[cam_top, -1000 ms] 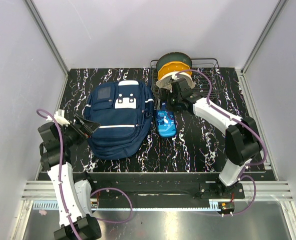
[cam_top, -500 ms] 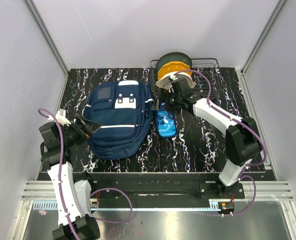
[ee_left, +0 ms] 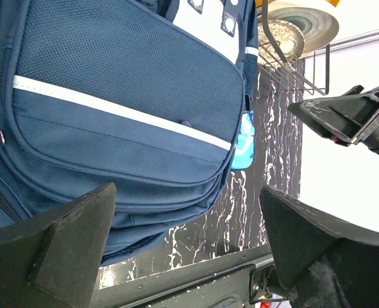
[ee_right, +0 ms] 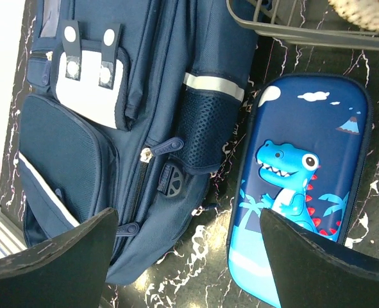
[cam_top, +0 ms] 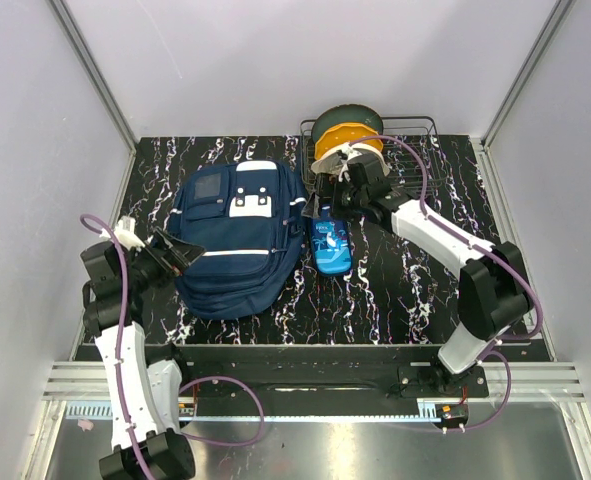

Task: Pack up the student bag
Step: Unzip the student bag at the center of the board.

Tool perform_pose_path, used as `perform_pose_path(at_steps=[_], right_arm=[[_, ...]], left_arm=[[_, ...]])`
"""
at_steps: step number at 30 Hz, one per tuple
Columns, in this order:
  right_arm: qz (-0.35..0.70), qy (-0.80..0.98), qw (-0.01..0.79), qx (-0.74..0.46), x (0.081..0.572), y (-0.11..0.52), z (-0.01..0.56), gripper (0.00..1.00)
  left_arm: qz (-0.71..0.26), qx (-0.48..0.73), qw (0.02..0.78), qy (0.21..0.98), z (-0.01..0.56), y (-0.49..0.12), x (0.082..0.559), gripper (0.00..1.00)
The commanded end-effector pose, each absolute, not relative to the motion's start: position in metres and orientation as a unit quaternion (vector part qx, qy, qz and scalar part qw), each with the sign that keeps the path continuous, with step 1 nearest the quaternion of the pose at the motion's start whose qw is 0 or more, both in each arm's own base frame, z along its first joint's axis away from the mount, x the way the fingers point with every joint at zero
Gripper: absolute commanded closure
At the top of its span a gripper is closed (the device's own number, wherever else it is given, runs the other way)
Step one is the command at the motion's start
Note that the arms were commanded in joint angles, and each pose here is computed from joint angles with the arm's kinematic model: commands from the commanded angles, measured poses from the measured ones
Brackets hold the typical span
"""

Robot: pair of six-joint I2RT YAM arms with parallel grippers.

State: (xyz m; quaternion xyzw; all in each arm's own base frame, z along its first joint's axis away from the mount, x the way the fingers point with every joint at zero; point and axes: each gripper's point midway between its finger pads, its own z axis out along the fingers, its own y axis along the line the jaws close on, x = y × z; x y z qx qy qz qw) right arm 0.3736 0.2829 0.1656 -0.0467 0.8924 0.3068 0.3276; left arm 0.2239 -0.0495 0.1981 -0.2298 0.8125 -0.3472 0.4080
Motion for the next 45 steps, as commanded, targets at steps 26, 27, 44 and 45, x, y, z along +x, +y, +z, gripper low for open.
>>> perform_pose_path(at_steps=[26,27,44,45], right_arm=[[0.19,0.78,0.474,-0.362,0.411,0.278,0.174,0.14],[0.182,0.777,0.477,-0.367,0.415,0.277,0.171,0.14],[0.322,0.724,0.429,-0.433,0.38,0.323,0.187,0.48],[0.333,0.729,0.415,-0.431,0.377,0.328,0.182,0.5]], left_arm=[[-0.339,-0.166,0.401,0.835,0.196,-0.061,0.225,0.01],[-0.338,-0.166,0.4,0.835,0.194,-0.062,0.224,0.01],[-0.336,-0.165,0.397,0.838,0.189,-0.062,0.223,0.01],[-0.338,-0.165,0.396,0.838,0.189,-0.062,0.223,0.01]])
